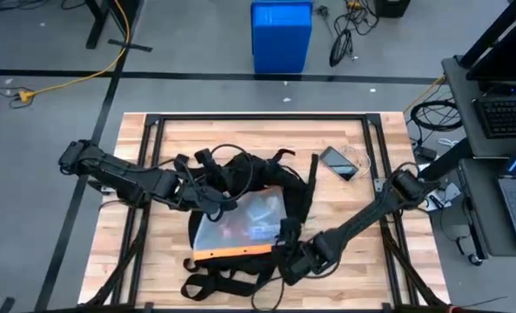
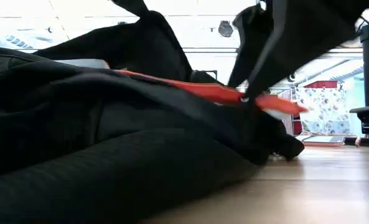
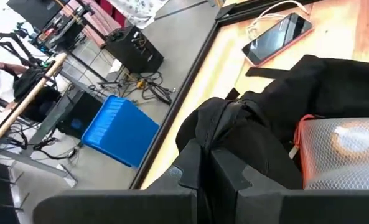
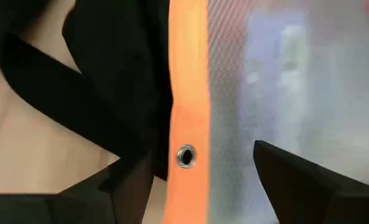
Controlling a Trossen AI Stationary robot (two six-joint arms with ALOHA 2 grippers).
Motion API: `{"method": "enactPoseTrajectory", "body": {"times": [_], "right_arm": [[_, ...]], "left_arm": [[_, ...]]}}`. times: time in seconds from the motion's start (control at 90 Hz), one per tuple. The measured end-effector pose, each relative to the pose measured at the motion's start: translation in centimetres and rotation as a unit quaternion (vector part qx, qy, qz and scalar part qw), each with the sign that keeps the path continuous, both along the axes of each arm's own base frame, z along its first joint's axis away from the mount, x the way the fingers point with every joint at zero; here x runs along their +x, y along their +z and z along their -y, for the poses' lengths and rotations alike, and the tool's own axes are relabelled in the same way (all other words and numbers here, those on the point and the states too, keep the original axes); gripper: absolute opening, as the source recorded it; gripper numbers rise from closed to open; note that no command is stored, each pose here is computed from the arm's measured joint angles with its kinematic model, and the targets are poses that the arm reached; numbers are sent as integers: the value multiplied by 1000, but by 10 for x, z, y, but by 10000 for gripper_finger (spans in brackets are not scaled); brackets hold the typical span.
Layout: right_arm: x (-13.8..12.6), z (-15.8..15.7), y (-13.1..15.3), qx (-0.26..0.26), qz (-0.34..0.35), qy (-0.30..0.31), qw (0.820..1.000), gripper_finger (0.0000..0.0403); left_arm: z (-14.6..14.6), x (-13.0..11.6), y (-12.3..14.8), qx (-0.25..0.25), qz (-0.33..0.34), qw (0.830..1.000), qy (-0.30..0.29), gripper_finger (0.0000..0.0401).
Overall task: Unpack backpack
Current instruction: Put the zip bag into the black backpack
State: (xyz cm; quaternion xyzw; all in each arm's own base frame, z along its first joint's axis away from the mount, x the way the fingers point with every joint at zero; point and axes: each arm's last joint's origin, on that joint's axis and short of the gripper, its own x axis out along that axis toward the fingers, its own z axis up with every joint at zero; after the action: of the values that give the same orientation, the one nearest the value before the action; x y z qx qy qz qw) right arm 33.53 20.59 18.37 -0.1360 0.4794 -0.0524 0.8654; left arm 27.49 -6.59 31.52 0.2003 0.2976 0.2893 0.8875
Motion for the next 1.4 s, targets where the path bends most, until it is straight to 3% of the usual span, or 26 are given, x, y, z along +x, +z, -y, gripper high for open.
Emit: {"method": "enactPoseTrajectory", "body": {"times": [0.2,0.333,0.722,0.978,1.222,1.4], "right_arm": [[-2,2,-32,-48,-29,-65,996,254],[-3,12,-39,-76,-59,-83,992,224],[0,21,-24,-107,-59,-42,992,10],[9,19,19,-134,-31,-16,990,2],[43,41,62,-225,25,12,974,0],[63,58,98,-296,46,35,954,0]], "left_arm": [[1,0,0,1,1,1000,-1,2],[2,0,0,-2,2,1000,-3,2],[2,1,0,-18,4,1000,-17,2],[2,2,0,-23,2,999,-24,2],[10,9,3,-39,-1,994,-107,2],[21,8,4,-20,-7,989,-144,2]]}}
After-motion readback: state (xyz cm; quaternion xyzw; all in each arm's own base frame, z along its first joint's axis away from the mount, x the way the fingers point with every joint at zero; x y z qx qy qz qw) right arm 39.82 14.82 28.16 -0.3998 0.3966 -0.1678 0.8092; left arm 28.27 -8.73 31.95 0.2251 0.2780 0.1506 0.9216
